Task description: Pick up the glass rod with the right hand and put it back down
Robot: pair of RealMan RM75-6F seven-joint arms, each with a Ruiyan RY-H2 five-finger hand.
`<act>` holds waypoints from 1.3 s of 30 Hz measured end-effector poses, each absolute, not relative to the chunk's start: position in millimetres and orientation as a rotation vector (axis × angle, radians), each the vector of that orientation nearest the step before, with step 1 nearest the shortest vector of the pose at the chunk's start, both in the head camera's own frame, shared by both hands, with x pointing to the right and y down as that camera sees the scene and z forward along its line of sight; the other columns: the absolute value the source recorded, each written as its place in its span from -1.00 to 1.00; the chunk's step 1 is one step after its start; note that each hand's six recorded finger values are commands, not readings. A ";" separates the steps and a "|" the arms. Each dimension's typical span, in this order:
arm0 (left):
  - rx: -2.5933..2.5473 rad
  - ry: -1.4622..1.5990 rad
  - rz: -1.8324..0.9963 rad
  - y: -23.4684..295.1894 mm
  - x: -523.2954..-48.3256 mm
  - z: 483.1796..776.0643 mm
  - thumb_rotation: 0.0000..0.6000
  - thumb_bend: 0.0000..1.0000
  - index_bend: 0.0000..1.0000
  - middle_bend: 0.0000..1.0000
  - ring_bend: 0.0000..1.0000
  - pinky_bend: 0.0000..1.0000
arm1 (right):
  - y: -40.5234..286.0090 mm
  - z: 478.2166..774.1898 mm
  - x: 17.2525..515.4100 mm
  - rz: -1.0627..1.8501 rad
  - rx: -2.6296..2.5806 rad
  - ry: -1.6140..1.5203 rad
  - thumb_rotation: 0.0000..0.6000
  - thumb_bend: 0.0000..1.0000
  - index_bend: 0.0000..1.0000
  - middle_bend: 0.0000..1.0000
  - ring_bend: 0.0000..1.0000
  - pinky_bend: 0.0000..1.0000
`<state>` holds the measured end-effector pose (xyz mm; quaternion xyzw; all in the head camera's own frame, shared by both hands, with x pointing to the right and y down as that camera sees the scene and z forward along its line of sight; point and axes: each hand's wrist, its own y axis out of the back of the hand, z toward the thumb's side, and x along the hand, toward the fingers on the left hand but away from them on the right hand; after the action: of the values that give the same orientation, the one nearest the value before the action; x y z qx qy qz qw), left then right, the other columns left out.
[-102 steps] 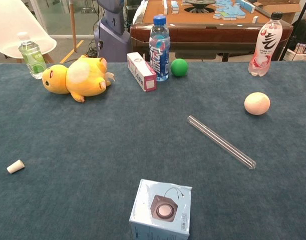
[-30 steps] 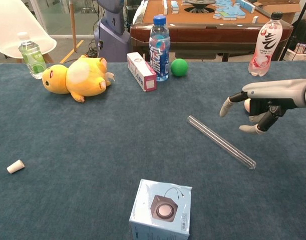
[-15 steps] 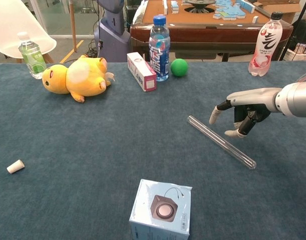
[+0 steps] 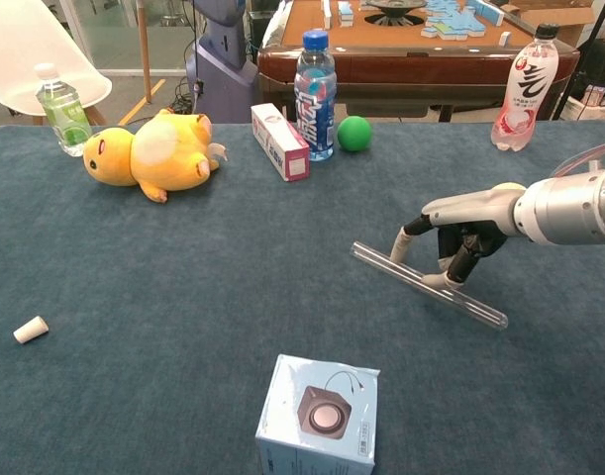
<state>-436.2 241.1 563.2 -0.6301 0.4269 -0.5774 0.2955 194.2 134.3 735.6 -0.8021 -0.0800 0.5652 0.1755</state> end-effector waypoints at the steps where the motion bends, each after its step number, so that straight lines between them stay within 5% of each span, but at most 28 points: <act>1: -1.676 1.137 -1.538 241.4 -436.9 563.3 1.00 -0.41 -0.79 -0.98 -0.77 -0.92 | 136.7 735.8 192.4 1.595 -2.276 -0.216 1.00 -0.12 -0.51 1.00 1.00 1.00; 7: -1.673 1.146 -1.541 242.3 -439.8 563.2 1.00 -0.41 -0.79 -0.98 -0.77 -0.92 | 146.3 730.8 185.4 1.546 -2.265 -0.185 1.00 -0.14 -0.49 1.00 1.00 1.00; 14: -1.677 1.143 -1.539 242.3 -439.3 564.3 1.00 -0.41 -0.79 -0.98 -0.77 -0.92 | 144.5 722.8 191.4 1.498 -2.183 -0.283 1.00 -0.66 -0.20 1.00 1.00 1.00; 19: -1.681 1.139 -1.531 241.0 -437.9 564.8 1.00 -0.41 -0.79 -0.98 -0.77 -0.92 | 146.6 720.7 200.3 1.492 -2.099 -0.386 1.00 -0.81 -0.08 1.00 1.00 1.00; 31: -1.682 1.147 -1.536 243.0 -440.6 565.5 1.00 -0.41 -0.79 -0.98 -0.77 -0.92 | 154.9 733.4 201.6 1.510 -2.036 -0.416 1.00 -0.77 -0.07 1.00 1.00 1.00; 39: -1.679 1.153 -1.535 243.9 -442.1 565.4 1.00 -0.41 -0.79 -0.98 -0.77 -0.92 | 152.0 740.8 200.5 1.520 -2.030 -0.436 1.00 -0.48 -0.04 1.00 1.00 1.00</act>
<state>-442.1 243.9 565.4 -0.6297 0.4324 -0.5758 0.2914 200.5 152.0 740.8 -0.7572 -0.1628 0.5671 0.2803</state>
